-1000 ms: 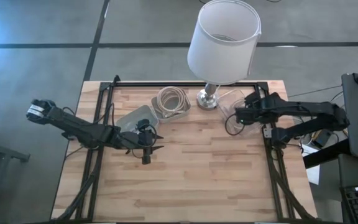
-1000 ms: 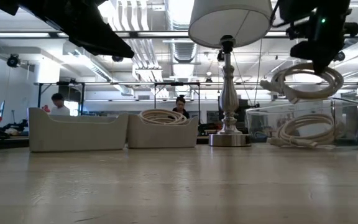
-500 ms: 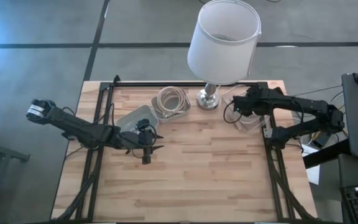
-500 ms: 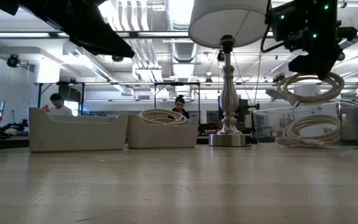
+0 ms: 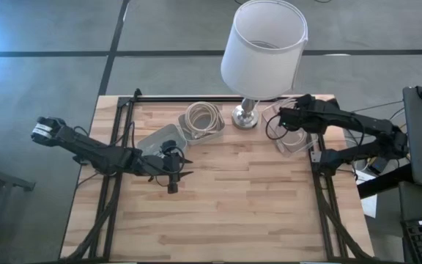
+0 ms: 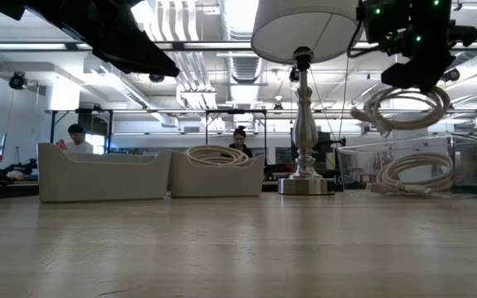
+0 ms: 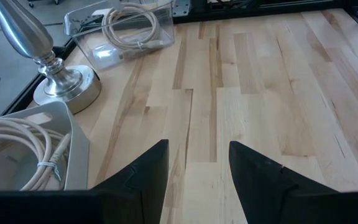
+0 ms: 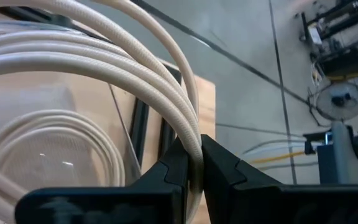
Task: Pick & Place USB Port
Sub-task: Put the light brown USB cable into the transparent bin
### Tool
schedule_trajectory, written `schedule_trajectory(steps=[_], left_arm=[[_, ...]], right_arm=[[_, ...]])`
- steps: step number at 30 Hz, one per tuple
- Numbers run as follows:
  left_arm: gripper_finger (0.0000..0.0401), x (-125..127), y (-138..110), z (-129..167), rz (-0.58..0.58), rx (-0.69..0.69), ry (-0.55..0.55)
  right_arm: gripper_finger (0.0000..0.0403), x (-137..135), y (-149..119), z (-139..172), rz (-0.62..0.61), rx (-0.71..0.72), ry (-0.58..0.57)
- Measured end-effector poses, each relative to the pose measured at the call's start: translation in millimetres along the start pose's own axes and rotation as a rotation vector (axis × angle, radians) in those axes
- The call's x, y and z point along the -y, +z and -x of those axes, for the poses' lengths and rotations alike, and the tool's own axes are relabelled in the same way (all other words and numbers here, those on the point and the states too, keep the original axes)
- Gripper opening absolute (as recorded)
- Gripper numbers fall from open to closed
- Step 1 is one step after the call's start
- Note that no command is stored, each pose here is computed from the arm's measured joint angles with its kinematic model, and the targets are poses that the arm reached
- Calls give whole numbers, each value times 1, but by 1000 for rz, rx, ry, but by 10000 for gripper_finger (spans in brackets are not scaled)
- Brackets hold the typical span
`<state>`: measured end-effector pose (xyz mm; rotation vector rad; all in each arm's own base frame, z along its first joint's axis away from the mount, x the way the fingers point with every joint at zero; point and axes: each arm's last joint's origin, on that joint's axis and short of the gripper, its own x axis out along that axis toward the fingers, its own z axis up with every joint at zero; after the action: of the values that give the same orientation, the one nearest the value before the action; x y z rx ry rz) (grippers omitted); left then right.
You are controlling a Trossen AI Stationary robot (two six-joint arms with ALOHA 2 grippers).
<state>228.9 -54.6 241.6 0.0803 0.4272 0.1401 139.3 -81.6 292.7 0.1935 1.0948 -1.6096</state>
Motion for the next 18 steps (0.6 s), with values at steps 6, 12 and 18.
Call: schedule_trajectory(steps=[6, 12, 18], left_arm=[[172, 0, 0, 0, 0, 0, 0], [172, 0, 0, 0, 1, 0, 0], [172, 0, 0, 0, 2, 0, 0]], right_arm=[[24, -1, -8, -19, -97, -58, -72], [24, -10, -20, -35, -111, -116, -71], [24, -23, -26, -46, -20, -97, -23]])
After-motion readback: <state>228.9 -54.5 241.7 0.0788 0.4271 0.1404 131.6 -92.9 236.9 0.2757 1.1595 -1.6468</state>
